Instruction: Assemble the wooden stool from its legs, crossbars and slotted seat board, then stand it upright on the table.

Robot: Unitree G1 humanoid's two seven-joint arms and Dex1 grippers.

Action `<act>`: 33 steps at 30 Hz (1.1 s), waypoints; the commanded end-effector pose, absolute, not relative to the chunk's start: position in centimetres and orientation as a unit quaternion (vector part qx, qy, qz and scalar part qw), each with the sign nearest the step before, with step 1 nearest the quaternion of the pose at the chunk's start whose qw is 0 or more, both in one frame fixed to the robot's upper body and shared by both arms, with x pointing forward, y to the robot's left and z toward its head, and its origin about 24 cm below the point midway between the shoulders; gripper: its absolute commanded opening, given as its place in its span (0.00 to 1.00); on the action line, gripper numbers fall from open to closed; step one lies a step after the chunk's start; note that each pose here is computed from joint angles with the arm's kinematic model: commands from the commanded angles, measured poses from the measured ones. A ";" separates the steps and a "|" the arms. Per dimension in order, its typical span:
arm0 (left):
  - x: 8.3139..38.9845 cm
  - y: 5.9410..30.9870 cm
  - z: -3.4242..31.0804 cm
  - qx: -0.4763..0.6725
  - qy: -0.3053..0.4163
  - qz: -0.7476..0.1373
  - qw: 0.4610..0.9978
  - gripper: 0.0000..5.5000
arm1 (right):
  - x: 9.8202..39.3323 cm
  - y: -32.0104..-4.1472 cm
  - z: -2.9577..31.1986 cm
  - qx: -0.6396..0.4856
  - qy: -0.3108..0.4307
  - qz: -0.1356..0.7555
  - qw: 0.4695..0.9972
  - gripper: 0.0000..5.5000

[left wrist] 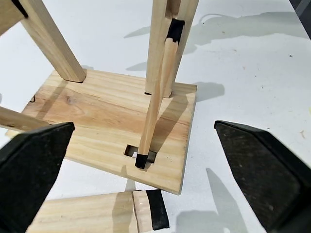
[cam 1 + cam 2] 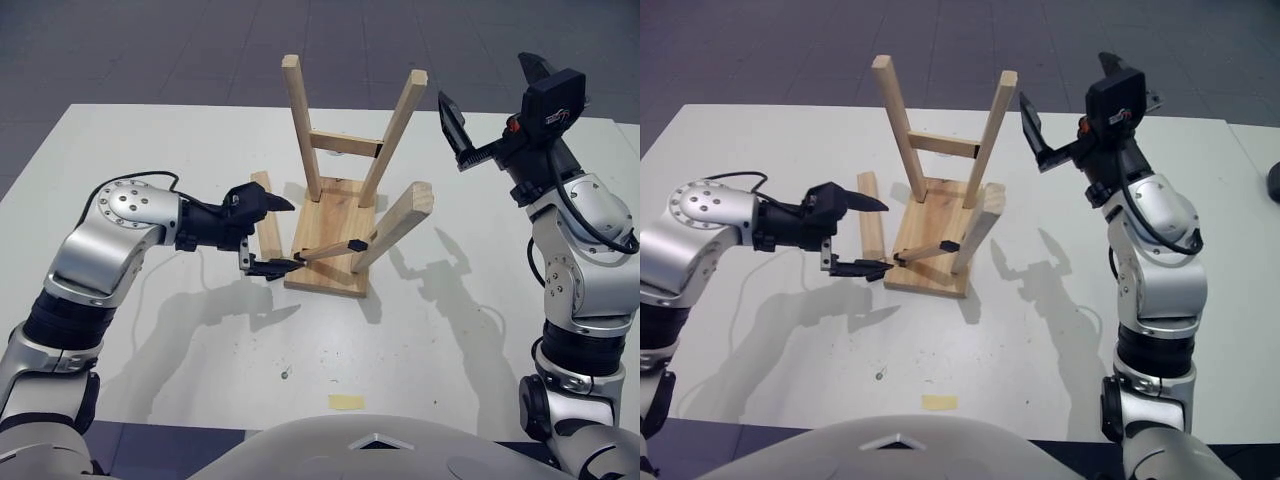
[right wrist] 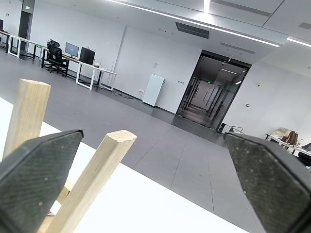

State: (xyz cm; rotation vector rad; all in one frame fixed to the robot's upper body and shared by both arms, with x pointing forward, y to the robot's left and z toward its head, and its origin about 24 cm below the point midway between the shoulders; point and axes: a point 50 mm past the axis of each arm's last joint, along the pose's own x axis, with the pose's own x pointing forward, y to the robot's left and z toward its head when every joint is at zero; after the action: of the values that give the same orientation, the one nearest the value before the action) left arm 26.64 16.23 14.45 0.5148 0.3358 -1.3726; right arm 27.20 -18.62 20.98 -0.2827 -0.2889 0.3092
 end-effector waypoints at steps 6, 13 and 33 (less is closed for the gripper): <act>27.5 14.0 11.8 0.255 0.153 -0.650 0.699 0.88 | 27.3 -18.1 20.6 -0.137 -0.137 0.155 0.969 0.98; 27.9 13.6 10.2 0.259 0.163 -0.647 0.699 0.66 | 27.2 -17.8 20.3 -0.134 -0.135 0.155 0.969 0.98; 28.5 13.5 10.1 0.269 0.145 -0.631 0.714 0.08 | 27.1 -17.3 20.2 -0.128 -0.136 0.155 0.970 0.98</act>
State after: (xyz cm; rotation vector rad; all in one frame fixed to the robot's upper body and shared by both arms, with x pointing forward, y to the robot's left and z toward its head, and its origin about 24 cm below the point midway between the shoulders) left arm 28.12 13.42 9.05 0.5880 0.3657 -1.4315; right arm 27.20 -17.34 20.29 -0.2559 -0.2848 0.3141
